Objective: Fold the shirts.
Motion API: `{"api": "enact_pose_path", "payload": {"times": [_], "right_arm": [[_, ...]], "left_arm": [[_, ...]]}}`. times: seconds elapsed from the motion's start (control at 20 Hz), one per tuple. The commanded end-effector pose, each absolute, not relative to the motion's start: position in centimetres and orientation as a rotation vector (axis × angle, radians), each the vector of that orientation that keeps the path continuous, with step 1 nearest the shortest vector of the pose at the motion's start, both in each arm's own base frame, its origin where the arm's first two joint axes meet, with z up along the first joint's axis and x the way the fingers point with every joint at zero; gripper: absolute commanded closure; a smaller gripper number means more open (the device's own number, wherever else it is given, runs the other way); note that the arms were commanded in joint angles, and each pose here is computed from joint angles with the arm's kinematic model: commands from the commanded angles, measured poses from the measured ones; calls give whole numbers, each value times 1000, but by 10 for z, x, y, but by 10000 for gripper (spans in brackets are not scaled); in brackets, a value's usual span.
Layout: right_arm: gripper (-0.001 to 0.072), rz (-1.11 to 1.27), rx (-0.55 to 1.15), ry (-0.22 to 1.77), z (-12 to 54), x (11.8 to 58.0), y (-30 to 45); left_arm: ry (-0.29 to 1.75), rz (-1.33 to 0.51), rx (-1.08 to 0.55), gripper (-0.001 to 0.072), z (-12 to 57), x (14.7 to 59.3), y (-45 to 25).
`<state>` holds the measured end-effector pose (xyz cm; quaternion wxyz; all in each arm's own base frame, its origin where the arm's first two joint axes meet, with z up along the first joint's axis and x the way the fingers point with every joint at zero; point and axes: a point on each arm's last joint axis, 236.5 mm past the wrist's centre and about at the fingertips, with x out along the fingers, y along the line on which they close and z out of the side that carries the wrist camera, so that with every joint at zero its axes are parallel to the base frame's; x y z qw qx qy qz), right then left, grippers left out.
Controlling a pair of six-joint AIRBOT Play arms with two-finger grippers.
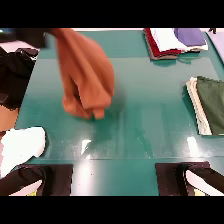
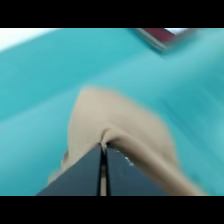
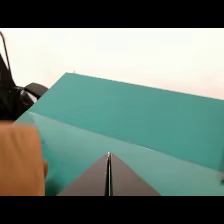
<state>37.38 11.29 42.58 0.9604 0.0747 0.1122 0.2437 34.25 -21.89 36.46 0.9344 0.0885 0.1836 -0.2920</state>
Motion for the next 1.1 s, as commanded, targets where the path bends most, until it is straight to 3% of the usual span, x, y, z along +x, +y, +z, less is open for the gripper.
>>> {"api": "enact_pose_path", "payload": {"times": [0.0, 0.05, 0.1, 0.15, 0.25, 0.4, 0.55, 0.8, 1.05], "right_arm": [[692, 457, 119, 222, 443, 371, 93], [692, 451, 112, 228, 444, 370, 90], [692, 447, 107, 236, 443, 368, 88], [692, 443, 105, 243, 442, 366, 86], [692, 438, 102, 260, 438, 365, 83], [692, 440, 101, 264, 437, 365, 84], [692, 440, 101, 264, 437, 365, 84], [692, 443, 103, 279, 432, 368, 84], [692, 491, 99, 389, 402, 376, 97]], "left_arm": [[489, -848, 312, 683, 295, 328, -332], [525, -909, 328, 530, 274, 324, -357], [561, -940, 321, 194, 256, 325, -372], [589, -935, 319, 152, 245, 331, -374], [648, -824, 276, 163, 237, 358, -341], [819, -581, 170, 163, 220, 398, -236], [986, -404, 66, 162, 178, 404, -146], [1232, -233, -67, 162, 58, 333, -72], [1455, -191, -258, 161, -49, 251, -71]]}}
